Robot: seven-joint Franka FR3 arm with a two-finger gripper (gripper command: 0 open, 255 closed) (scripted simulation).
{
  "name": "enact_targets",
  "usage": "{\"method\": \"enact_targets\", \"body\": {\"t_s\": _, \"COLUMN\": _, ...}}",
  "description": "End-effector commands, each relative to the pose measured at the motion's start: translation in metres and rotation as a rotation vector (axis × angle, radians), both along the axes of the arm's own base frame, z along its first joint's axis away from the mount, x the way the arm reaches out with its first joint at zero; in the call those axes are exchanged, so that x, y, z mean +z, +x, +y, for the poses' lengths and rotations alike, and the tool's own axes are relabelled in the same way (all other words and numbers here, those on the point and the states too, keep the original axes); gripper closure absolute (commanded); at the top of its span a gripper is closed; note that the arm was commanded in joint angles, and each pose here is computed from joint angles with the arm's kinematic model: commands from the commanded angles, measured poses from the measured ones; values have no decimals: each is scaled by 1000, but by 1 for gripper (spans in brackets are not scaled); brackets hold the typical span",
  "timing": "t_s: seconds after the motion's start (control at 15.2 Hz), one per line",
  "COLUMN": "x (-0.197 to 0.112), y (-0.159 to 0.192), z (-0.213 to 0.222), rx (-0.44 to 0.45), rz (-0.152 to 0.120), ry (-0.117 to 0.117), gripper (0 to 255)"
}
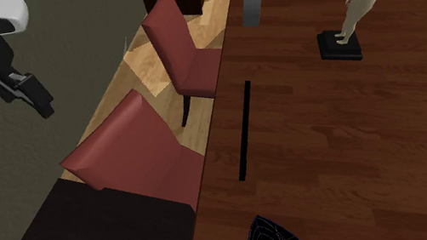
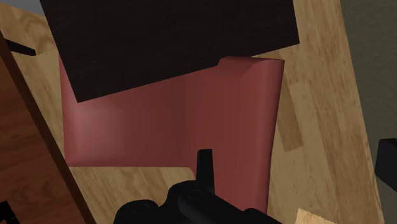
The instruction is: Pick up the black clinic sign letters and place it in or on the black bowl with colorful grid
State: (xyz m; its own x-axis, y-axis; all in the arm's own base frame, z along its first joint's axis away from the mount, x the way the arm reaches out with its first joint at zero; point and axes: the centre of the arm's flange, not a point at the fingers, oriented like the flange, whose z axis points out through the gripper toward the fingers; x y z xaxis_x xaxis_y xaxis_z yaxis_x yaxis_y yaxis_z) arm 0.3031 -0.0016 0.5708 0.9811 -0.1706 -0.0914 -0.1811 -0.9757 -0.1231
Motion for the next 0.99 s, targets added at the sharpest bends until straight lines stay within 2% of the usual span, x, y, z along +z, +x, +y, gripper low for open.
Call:
{"method": "enact_targets", "body": {"t_s": 0.0, "x": 0, "y": 0, "z": 0, "rx": 0, "rz": 0, "ry": 0, "gripper": 0}}
{"method": "enact_targets", "body": {"t_s": 0.92, "x": -83, "y": 64, "z": -148, "rx": 111, "rz": 9, "ry": -24, "gripper": 0}}
